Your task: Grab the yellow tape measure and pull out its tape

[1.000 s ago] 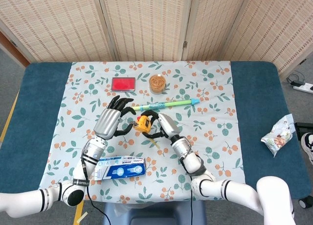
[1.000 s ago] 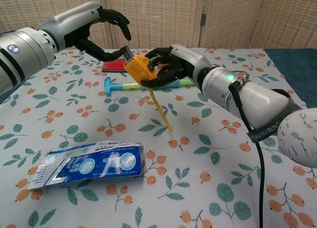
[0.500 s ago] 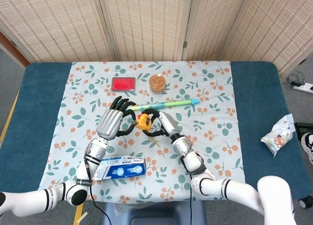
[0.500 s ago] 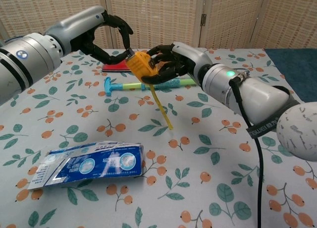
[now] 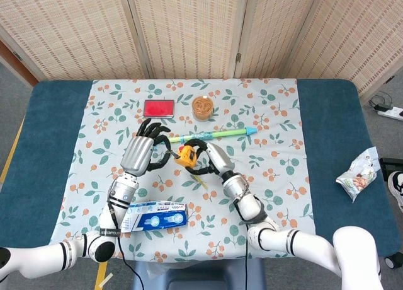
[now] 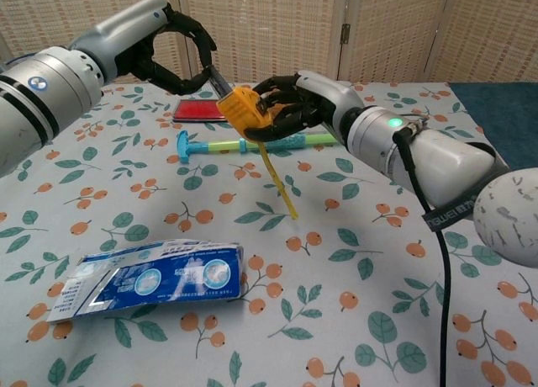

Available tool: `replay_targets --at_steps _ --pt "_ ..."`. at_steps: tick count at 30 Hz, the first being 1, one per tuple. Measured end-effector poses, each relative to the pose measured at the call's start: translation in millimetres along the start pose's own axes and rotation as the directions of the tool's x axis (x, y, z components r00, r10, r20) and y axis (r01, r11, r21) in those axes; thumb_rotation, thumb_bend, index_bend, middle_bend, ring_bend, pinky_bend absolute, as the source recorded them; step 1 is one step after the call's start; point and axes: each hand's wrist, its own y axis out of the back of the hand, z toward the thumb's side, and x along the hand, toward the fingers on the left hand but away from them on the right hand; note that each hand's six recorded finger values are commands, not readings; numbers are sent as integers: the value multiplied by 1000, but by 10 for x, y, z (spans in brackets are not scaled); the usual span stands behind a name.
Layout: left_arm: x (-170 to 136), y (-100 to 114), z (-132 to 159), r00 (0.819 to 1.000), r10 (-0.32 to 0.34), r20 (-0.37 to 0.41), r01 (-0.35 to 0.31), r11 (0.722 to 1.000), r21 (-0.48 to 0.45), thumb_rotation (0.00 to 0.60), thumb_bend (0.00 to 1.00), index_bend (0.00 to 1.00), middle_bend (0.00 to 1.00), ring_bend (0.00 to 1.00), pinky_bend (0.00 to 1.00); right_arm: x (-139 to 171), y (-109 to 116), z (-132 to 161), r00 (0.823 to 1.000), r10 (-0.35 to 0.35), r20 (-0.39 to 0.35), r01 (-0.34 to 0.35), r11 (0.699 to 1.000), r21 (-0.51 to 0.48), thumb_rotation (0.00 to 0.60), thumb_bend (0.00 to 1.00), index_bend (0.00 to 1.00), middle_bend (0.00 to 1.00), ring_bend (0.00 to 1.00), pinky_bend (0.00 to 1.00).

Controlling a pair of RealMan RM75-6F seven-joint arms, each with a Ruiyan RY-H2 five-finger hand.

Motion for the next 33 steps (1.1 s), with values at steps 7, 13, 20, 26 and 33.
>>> replay_targets --at_steps 7,13,20,26,33 --pt "-8 91 -143 998 27 -51 -29 999 -22 600 1000 614 314 179 33 81 126 -139 999 -18 27 18 1000 24 600 552 685 551 482 272" --pt "-42 225 -353 991 57 -121 -66 995 -76 600 1000 601 314 175 41 224 310 -291 998 -36 50 32 997 69 600 552 685 550 481 272" --pt "-101 425 -680 974 106 -201 -134 982 -130 600 1000 595 314 179 49 487 591 -494 995 -47 87 35 990 137 600 553 685 550 479 272" --pt "-127 577 -962 956 138 -257 -182 971 -155 600 1000 595 318 194 58 768 776 -665 991 -65 114 42 980 193 600 552 685 550 483 272" --pt "-171 720 -1315 935 153 -321 -211 965 -154 600 1000 595 319 195 59 1053 906 -846 986 -69 152 32 972 232 600 552 685 550 483 272"
